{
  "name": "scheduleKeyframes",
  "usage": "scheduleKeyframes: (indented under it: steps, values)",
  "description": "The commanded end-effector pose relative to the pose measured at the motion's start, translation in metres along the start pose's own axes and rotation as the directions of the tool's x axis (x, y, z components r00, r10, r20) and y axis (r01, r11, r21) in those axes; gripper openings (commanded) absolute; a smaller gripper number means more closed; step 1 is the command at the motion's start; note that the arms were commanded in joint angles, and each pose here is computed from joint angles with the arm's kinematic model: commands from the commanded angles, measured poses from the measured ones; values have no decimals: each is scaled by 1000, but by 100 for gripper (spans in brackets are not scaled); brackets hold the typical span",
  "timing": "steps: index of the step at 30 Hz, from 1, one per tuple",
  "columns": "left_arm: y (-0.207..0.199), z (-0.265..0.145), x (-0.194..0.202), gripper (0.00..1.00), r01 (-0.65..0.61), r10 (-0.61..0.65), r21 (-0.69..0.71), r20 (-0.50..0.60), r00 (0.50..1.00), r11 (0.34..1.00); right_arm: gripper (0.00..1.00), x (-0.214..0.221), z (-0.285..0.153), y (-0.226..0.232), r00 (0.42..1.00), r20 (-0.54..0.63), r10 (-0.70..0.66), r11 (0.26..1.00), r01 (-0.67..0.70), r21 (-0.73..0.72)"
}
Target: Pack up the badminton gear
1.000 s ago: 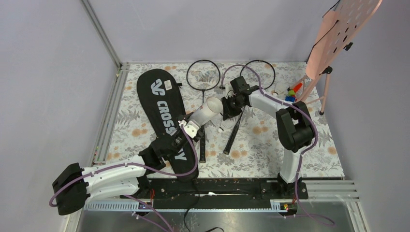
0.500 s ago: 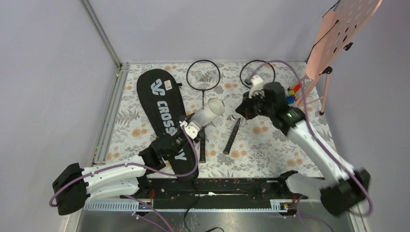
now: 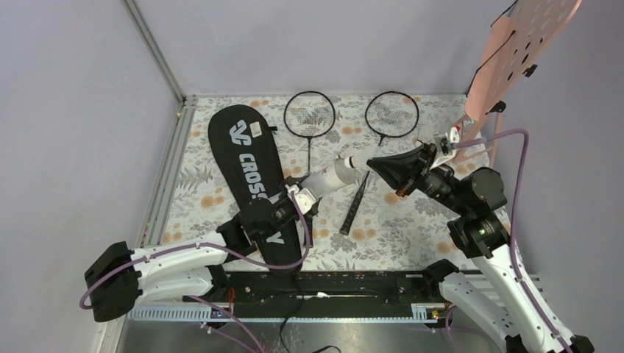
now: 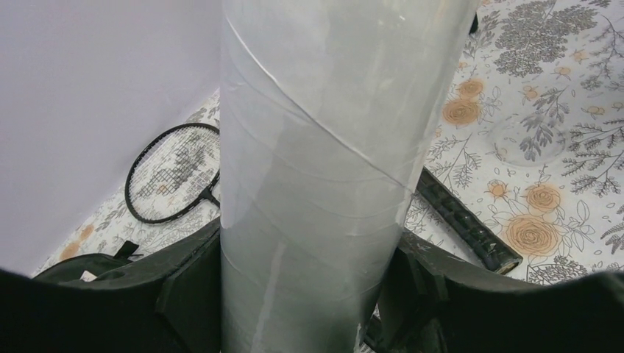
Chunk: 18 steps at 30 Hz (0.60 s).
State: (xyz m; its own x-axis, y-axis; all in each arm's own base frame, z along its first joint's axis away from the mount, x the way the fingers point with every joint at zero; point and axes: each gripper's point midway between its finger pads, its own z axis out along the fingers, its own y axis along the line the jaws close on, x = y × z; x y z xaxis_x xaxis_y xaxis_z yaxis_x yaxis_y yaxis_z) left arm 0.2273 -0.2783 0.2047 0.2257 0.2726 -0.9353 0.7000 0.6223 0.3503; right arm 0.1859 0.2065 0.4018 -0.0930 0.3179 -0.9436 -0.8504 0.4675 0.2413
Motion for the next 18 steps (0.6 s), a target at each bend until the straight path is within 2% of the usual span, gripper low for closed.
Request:
scheduleKeyframes:
  steps: [1,18]
  values:
    - [-25,-5,32,56,111,-101,77,-129,987,991,0,-8,10,21,997,4,77,989,-76,-130]
    - [-29,-10,29,56,109,-97,110,-112,989,988,0,27,-5,10,990,-71,123,991,-126,-47]
